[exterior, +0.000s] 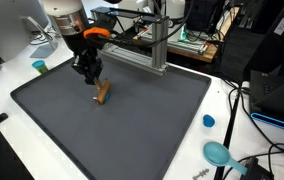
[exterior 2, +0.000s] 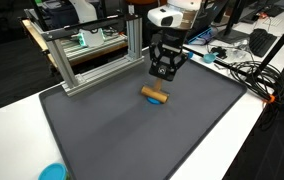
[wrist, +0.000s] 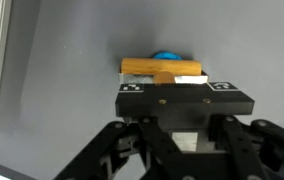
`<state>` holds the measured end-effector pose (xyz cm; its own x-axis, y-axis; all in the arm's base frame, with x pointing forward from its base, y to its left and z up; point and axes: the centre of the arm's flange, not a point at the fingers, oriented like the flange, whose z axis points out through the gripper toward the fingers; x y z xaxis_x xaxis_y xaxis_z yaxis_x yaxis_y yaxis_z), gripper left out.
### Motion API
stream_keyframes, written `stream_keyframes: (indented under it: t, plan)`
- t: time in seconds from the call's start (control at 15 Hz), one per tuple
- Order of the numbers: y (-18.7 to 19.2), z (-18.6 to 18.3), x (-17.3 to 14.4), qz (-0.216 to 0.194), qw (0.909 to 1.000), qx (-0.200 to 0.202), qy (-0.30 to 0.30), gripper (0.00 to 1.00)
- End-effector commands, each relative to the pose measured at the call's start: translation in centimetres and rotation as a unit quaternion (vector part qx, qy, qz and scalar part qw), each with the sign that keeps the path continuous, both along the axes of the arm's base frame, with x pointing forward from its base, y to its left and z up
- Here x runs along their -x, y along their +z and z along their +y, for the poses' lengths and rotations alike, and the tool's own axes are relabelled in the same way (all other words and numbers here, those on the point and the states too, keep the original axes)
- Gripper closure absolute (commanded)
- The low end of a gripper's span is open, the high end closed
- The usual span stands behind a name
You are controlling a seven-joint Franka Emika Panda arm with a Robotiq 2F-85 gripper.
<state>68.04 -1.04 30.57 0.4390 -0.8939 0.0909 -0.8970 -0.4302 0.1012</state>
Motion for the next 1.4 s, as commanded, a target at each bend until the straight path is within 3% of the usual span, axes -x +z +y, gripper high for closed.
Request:
stream_keyframes:
  t: [0.0, 0.27, 0.53, 0.73, 1.33]
  plan:
    - [-1.5, -1.6, 0.5, -0.006, 0.9987, -0.018, 0.047, 0.78]
    - [-2.3, -1.9, 0.3, -0.002, 0.9982, -0.021, 0.057, 0.78]
    - [-2.6, -2.4, -0.2, -0.045, 0.9989, 0.002, 0.013, 0.78]
    - [-2.1, -3.5, -0.5, -0.045, 0.9987, -0.020, 0.011, 0.78]
    - [-4.0, -5.4, -1.5, -0.074, 0.9943, 0.077, 0.000, 0.78]
